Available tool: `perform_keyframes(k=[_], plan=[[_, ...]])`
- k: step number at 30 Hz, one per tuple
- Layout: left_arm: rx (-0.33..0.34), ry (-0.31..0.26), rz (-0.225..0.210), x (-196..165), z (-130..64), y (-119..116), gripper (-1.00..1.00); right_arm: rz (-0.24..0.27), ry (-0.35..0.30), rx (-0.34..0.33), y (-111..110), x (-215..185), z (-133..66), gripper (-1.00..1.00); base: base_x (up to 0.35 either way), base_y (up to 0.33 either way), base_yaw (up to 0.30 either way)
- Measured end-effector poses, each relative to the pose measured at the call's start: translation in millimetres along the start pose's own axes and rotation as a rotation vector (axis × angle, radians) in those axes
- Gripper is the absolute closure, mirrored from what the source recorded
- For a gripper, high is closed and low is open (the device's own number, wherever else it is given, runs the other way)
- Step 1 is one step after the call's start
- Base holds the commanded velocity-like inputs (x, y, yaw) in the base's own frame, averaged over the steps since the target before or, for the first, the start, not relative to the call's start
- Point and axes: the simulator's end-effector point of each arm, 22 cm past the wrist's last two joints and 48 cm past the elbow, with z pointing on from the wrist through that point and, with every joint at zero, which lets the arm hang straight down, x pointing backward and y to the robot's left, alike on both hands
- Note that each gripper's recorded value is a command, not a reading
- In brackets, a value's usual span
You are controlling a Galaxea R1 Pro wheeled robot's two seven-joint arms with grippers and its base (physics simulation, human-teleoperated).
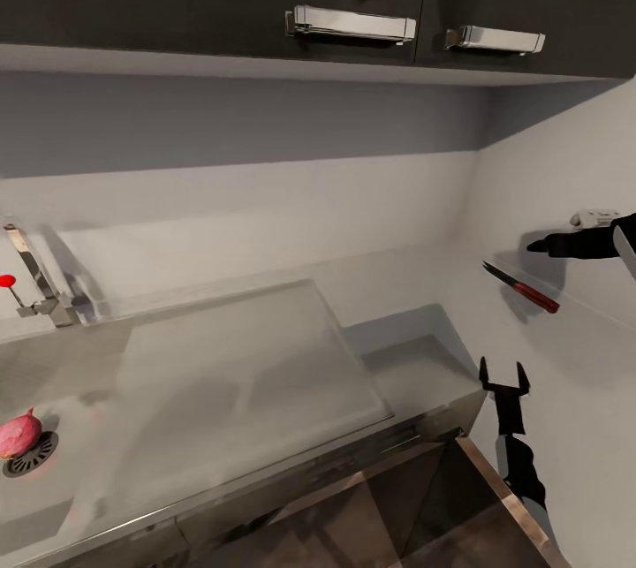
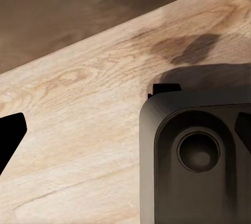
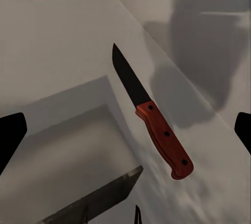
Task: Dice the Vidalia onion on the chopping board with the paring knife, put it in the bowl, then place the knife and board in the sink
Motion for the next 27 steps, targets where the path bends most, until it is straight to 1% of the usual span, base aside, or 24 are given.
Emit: perform_keyframes(k=[27], plan=[[0.001,0.000,0.001,0.0,0.0,-0.2,-1.00,-0.001,-0.006,-0.002,0.9,-2.5,-0.8,-1.00,-0.002,-0.001,0.000]])
